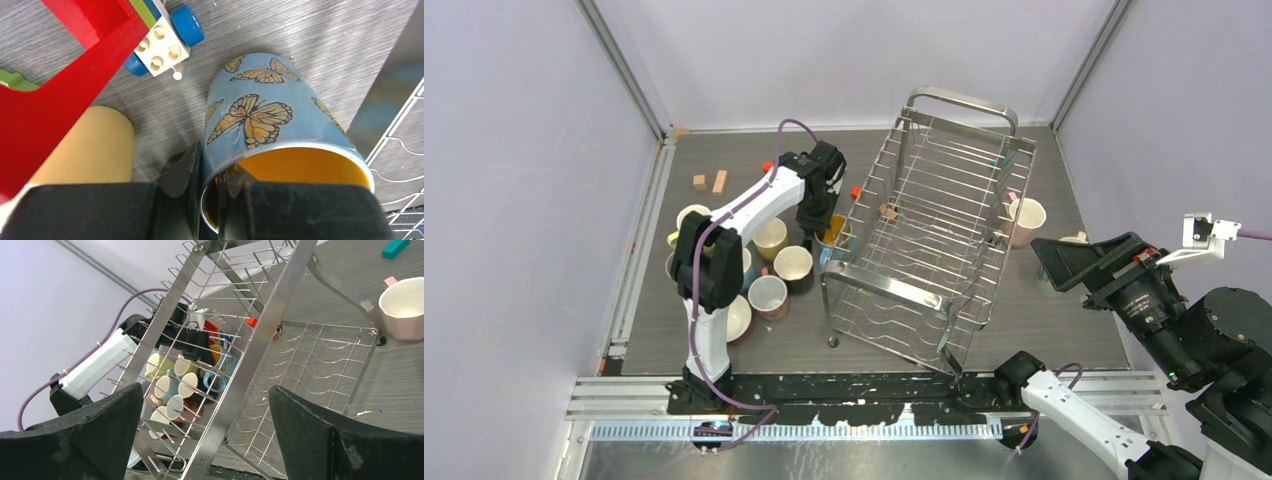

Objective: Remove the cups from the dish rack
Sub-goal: Place the cup at the corner of the board, then reset both arms

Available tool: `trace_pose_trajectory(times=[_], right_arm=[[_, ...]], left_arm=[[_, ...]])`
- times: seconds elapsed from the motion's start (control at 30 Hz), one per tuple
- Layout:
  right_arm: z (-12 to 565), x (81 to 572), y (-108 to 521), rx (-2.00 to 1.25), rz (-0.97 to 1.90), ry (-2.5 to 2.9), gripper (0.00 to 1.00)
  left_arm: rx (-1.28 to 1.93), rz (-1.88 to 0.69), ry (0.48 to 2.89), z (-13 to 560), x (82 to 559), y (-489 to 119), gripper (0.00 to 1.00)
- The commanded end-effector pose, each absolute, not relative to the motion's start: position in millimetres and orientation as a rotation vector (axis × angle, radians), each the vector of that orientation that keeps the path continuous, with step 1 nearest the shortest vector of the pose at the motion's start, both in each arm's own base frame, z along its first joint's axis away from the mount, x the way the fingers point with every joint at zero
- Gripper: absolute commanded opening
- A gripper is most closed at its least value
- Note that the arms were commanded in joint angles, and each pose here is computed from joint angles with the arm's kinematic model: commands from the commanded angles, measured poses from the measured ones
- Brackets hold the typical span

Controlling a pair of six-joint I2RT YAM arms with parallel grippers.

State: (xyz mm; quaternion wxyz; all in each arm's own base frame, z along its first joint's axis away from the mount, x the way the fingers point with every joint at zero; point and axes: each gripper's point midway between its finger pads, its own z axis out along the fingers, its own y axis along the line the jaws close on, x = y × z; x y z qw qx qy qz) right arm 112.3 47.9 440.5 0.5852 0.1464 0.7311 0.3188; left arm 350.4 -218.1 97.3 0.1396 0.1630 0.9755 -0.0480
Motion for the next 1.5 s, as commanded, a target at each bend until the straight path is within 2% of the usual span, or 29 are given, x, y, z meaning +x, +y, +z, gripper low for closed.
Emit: trace_pose_trajectory(times=[0.0,0.17,0.37,0.53,0.77,1.0,1.03,1.07,1.1,1.13,1.47], right_arm=[[444.5,112.1,46.0,0.348,0.750,1.681,1.00],[444.3,112.2,46.2,0.348,0.750,1.682,1.00],[445.2,113.6,46.9,0.349,0.747,1.685,1.00],[445.5,116.3,49.7,0.346,0.751,1.687,1.00],[446.1,119.4,54.5,0.339,0.761,1.693,1.00],[447.4,122.4,55.0,0.339,0.755,1.689,1.00],[448.1,122.5,55.1,0.339,0.755,1.688,1.00],[448.3,122.7,55.7,0.338,0.757,1.689,1.00],[448.7,123.1,55.9,0.337,0.757,1.688,1.00],[448.9,123.5,56.4,0.338,0.758,1.689,1.00],[451.8,128.5,59.0,0.334,0.754,1.683,1.00]], left_arm=[[0.443,-0.172,2.703,118.2,366.4,-225.5,0.00],[0.449,-0.158,2.711,113.8,366.5,-223.9,0.01],[0.455,-0.176,2.690,124.9,365.8,-225.0,0.26],[0.475,-0.186,2.681,131.8,363.3,-224.3,0.41],[0.478,-0.277,2.612,171.1,353.5,-227.6,0.56],[0.471,-0.361,2.524,218.1,339.6,-225.7,0.65],[0.462,-0.365,2.514,224.2,338.9,-224.0,0.71],[0.443,-0.376,2.506,231.1,338.9,-222.5,0.84],[0.425,-0.391,2.502,237.7,337.7,-220.3,0.94],[0.405,-0.409,2.500,243.5,336.9,-218.9,0.97],[0.251,-0.435,2.317,336.0,321.4,-188.5,1.00]])
